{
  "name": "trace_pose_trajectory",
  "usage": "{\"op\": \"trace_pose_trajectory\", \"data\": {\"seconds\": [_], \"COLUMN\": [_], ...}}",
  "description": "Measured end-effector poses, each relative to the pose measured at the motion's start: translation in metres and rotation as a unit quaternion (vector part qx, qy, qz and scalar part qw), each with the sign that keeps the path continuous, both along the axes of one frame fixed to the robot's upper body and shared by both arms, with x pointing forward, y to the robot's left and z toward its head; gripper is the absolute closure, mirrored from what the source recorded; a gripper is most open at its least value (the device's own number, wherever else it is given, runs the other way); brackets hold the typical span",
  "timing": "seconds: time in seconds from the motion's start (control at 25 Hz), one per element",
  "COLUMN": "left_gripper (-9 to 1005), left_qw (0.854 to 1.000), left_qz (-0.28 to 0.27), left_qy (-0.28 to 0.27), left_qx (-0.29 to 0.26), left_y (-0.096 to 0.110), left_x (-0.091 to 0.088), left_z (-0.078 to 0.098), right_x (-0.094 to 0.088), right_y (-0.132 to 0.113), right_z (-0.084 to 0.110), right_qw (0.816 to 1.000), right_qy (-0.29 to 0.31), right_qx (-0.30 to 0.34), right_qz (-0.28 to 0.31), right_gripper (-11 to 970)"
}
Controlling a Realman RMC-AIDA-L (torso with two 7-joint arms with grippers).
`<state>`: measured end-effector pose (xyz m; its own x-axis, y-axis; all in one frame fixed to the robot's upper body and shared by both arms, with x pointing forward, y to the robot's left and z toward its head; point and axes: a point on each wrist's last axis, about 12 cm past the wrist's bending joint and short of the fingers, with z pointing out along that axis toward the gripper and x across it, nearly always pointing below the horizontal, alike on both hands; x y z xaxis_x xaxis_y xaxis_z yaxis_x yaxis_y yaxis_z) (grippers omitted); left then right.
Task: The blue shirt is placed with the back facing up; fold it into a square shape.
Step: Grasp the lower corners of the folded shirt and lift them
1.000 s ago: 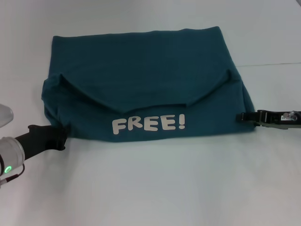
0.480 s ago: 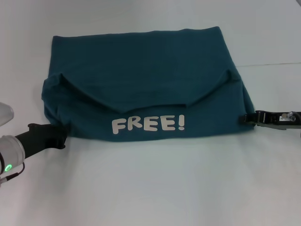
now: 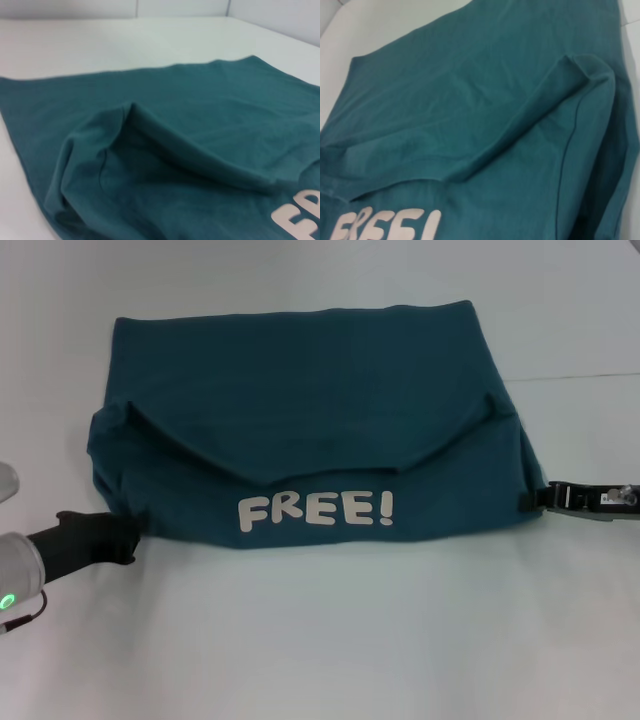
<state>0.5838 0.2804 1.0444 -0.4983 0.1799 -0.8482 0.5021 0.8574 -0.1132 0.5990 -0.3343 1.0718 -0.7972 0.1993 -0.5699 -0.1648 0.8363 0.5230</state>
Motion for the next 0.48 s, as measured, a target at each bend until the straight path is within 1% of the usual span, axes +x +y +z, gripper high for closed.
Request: {"op": "trace_pose_trajectory", "data": {"seconds": [0.08, 0.2, 0.4, 0.48], "left_gripper": [986, 986, 987, 987], "left_qw": [1.0, 1.0, 0.999, 0.997], "left_qz": [-0.004, -0.007, -0.012, -0.018], "left_qy": [0.005, 0.009, 0.016, 0.02], "left_qx": [-0.005, -0.02, -0.051, -0.066], "left_y": [0.002, 0.006, 0.019, 0.024], "left_x": [-0.002, -0.008, -0.021, -0.029], "left_z": [0.002, 0.005, 0.017, 0.022], "right_x": [-0.002, -0.004, -0.012, -0.016], "right_y": [-0.002, -0.006, -0.013, -0.014], "right_z": [0.001, 0.003, 0.008, 0.011], "right_qw": [1.0, 1.0, 0.999, 0.999], "right_qy": [-0.008, -0.015, -0.024, -0.03], "right_qx": [0.005, 0.01, 0.013, 0.013], "right_qz": [0.002, 0.006, 0.024, 0.036], "right_gripper": [923, 923, 923, 923]}}
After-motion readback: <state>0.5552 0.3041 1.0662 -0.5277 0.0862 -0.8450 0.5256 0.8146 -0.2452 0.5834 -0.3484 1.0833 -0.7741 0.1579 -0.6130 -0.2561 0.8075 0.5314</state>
